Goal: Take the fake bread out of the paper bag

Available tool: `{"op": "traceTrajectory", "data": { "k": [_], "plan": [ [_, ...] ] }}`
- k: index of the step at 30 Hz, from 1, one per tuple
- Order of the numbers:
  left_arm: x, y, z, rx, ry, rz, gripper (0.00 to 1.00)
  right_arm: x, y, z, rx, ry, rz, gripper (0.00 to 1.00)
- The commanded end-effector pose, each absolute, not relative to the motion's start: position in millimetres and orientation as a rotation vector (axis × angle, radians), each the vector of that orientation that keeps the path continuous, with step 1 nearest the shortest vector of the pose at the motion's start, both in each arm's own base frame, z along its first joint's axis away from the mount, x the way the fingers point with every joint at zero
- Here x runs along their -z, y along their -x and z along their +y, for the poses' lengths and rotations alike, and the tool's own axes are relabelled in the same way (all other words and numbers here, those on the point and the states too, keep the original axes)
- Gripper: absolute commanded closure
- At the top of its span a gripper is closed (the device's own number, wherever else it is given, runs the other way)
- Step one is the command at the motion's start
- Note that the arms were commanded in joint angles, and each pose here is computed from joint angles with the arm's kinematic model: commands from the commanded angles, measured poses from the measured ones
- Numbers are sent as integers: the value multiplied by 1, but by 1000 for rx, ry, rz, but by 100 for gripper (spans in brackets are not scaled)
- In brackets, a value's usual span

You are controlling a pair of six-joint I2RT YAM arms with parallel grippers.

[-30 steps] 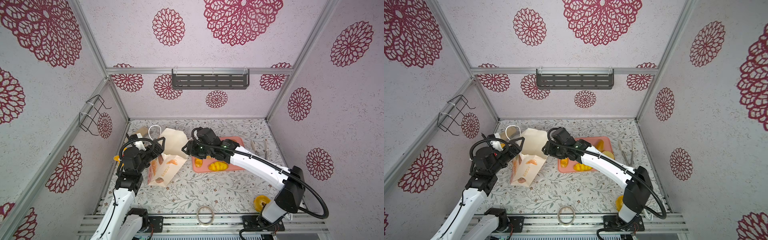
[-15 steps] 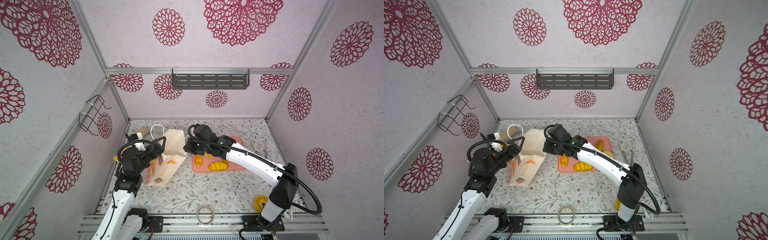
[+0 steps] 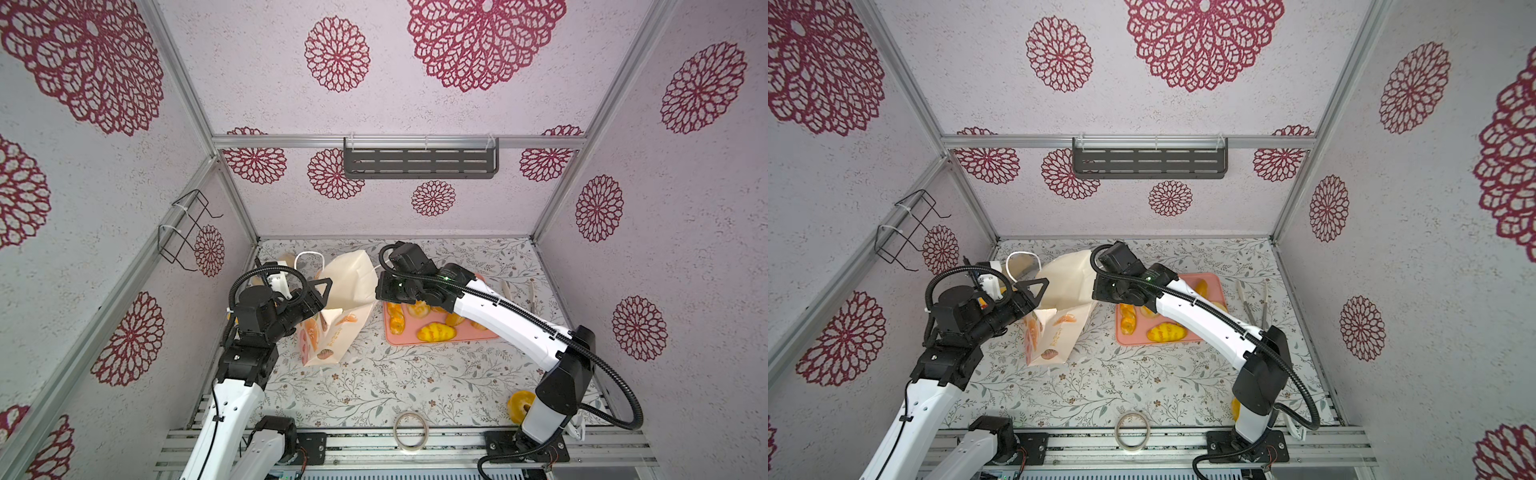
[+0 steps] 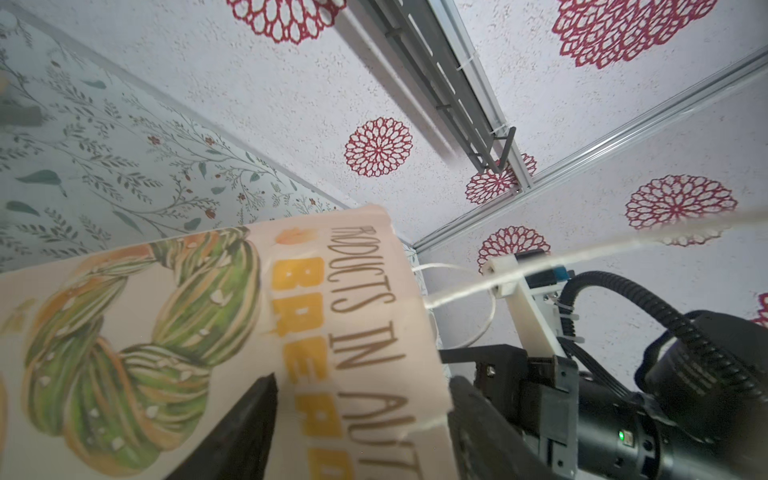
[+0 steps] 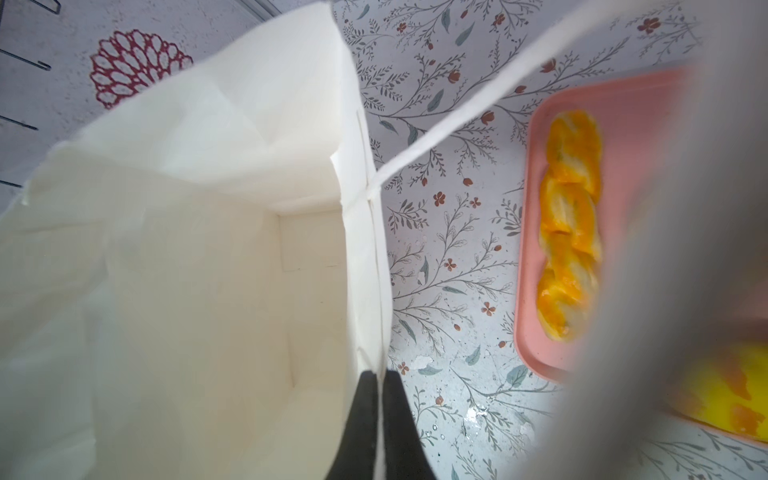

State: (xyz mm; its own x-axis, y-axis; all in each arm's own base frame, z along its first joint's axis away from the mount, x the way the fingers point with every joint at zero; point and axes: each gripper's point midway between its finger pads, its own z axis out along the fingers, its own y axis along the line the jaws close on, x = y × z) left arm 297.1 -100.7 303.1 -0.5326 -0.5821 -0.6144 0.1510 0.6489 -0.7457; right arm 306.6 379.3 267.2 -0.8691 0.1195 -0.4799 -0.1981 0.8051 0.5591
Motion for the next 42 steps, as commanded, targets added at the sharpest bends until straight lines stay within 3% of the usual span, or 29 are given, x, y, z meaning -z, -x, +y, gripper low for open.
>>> {"op": "traceTrajectory", "data": {
  "k": [1, 6, 10, 13, 23, 25, 26, 42],
  "plan": [
    [-316, -296, -109, 1005, 293, 1932, 53, -277, -318, 367, -787, 45, 2443, 100],
    [-315, -298, -111, 1020, 305, 1961, 46, -278, -320, 367, -779, 46, 2434, 100],
    [-318, -295, -109, 1005, 316, 1965, 27, -279, -324, 364, -748, 47, 2430, 100],
    [-319, -293, -108, 995, 315, 1976, 19, -278, -330, 362, -703, 52, 2430, 100],
    [-319, -281, -117, 1055, 276, 2012, 14, -268, -354, 350, -583, 35, 2426, 100],
    [-322, -277, -120, 1082, 257, 2010, 10, -265, -358, 344, -554, 31, 2428, 100],
    [-323, -276, -121, 1089, 252, 2013, 1, -264, -359, 342, -545, 30, 2430, 100],
    [-345, -286, -117, 1106, 299, 1927, 3, -278, -355, 343, -670, 30, 2390, 100]
  ]
}}
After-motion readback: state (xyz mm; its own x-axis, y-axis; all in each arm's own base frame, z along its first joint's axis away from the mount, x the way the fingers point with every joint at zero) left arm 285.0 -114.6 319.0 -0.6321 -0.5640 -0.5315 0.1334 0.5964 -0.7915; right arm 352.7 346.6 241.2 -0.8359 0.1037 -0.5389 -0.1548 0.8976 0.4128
